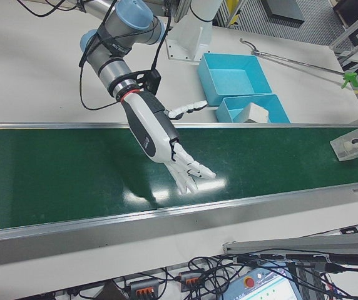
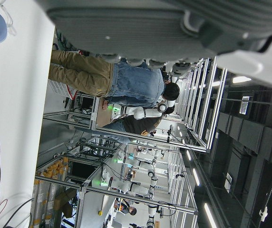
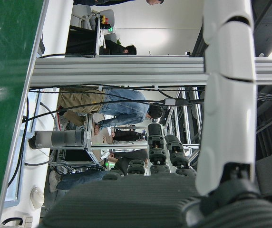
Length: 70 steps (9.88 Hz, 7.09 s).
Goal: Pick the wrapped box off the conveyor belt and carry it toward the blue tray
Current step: 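Lower the open right hand over the belt in the box's path, then close the right hand around the wrapped white box on the belt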
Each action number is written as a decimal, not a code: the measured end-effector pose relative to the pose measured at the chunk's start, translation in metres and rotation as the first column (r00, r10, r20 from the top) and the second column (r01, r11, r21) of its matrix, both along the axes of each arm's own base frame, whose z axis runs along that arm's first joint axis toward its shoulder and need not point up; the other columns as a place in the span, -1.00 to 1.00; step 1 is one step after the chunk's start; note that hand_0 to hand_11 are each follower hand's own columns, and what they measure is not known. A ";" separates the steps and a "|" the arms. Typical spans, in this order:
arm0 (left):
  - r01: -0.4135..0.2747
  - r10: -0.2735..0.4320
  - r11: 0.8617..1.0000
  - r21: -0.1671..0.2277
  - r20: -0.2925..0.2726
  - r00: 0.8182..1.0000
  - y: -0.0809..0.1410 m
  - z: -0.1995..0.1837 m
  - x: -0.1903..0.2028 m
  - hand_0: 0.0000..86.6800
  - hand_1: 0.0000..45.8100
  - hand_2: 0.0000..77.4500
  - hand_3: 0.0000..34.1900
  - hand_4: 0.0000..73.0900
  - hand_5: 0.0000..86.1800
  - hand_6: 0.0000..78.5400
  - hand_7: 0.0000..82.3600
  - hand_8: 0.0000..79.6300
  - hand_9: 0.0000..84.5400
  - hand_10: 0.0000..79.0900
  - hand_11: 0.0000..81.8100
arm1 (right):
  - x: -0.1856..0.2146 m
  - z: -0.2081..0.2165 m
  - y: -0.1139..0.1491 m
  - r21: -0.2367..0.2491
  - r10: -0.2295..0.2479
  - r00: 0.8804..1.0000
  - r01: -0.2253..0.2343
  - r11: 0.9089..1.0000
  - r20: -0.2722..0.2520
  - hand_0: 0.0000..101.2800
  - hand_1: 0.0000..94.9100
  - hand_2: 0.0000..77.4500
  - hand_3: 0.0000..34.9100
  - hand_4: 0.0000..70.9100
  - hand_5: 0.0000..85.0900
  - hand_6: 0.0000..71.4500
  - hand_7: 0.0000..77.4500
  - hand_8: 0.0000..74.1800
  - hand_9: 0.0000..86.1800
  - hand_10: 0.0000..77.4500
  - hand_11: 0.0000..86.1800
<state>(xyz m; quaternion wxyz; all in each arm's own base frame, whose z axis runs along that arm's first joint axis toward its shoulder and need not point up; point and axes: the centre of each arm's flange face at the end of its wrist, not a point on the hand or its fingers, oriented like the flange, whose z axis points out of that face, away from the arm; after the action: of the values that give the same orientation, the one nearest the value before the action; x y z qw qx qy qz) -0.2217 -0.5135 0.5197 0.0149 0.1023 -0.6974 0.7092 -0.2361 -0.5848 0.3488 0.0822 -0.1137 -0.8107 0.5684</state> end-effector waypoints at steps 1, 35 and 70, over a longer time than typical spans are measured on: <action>0.000 0.000 1.000 0.000 0.000 1.000 0.000 0.000 0.000 -1.00 -1.00 -0.97 -1.00 -0.99 -0.97 -1.00 -0.99 -0.99 -0.99 -0.99 -0.99 | 0.000 0.000 0.000 0.000 0.000 1.000 0.000 1.000 0.000 -0.05 -0.69 -0.77 -1.00 -0.75 -0.77 -0.86 -0.55 -0.94 -0.91 -1.00 -0.97; 0.000 0.000 1.000 0.000 0.000 1.000 0.000 0.000 0.000 -1.00 -1.00 -0.97 -1.00 -0.99 -0.97 -0.99 -0.99 -0.99 -0.99 -1.00 -0.99 | -0.085 -0.023 0.003 -0.002 -0.005 1.000 0.005 1.000 -0.009 -0.04 -0.71 -0.69 -0.99 -0.69 -0.74 -0.79 -0.45 -0.93 -0.84 -1.00 -0.97; 0.000 0.000 1.000 0.000 0.000 1.000 0.000 0.000 0.000 -1.00 -1.00 -0.99 -1.00 -0.99 -0.97 -0.99 -0.99 -0.99 -1.00 -1.00 -0.99 | -0.121 -0.026 0.017 -0.010 -0.035 0.999 0.035 0.999 -0.009 -0.07 -0.70 -0.73 -0.99 -0.68 -0.72 -0.82 -0.46 -0.96 -0.89 -1.00 -0.97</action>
<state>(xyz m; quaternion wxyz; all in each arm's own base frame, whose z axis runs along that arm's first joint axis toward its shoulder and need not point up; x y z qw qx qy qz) -0.2218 -0.5135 0.5197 0.0149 0.1023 -0.6974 0.7092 -0.3573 -0.5683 0.3230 0.0953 -0.1257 -0.8054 0.5714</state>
